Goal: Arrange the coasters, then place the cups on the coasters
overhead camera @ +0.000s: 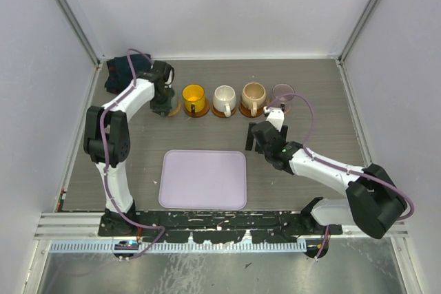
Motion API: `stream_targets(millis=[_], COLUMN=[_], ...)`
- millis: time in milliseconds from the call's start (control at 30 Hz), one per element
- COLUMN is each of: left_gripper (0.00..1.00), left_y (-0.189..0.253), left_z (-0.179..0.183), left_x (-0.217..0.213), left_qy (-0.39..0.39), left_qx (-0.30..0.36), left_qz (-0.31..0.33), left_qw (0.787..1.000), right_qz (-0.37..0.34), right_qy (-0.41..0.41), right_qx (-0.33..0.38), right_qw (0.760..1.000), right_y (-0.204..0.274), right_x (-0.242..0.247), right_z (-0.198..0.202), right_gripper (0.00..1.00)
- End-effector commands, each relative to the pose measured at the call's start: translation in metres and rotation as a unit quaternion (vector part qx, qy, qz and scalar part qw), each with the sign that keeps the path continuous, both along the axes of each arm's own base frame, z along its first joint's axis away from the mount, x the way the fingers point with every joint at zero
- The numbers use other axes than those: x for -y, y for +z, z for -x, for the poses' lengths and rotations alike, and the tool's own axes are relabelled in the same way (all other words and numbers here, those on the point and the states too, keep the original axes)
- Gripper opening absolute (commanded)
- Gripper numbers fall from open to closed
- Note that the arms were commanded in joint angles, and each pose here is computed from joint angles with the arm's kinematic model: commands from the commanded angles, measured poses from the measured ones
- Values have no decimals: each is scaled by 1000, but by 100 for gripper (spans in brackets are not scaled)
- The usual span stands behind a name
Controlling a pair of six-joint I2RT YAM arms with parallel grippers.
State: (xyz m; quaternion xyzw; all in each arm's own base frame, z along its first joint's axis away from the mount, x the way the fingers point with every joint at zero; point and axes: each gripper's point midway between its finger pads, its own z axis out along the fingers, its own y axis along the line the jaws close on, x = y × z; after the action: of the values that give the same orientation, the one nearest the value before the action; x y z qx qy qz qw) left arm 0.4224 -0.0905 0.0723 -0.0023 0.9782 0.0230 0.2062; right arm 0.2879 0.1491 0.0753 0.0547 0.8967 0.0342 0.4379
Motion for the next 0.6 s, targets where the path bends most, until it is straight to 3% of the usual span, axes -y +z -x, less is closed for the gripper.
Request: stream_targets(millis=[0,367,567], left_gripper=[0,2,24], left_y=[21,15,11], left_z=[-28,-25,-23], left_x=[-1,-1,-1], left_qy=[16,25,31], left_qx=[66,61,51], left_qz=[4,7,7], left_qw=[998,998,998], right_qz=[-29,-36,-37], right_qy=[-1,7,10], right_qx=[18,11,8], right_qw=[999,999,999], right_y=[10,7,6], right_x=[-11,-16,-17], right_z=[-10,-9,-9], right_gripper=[88,87,87])
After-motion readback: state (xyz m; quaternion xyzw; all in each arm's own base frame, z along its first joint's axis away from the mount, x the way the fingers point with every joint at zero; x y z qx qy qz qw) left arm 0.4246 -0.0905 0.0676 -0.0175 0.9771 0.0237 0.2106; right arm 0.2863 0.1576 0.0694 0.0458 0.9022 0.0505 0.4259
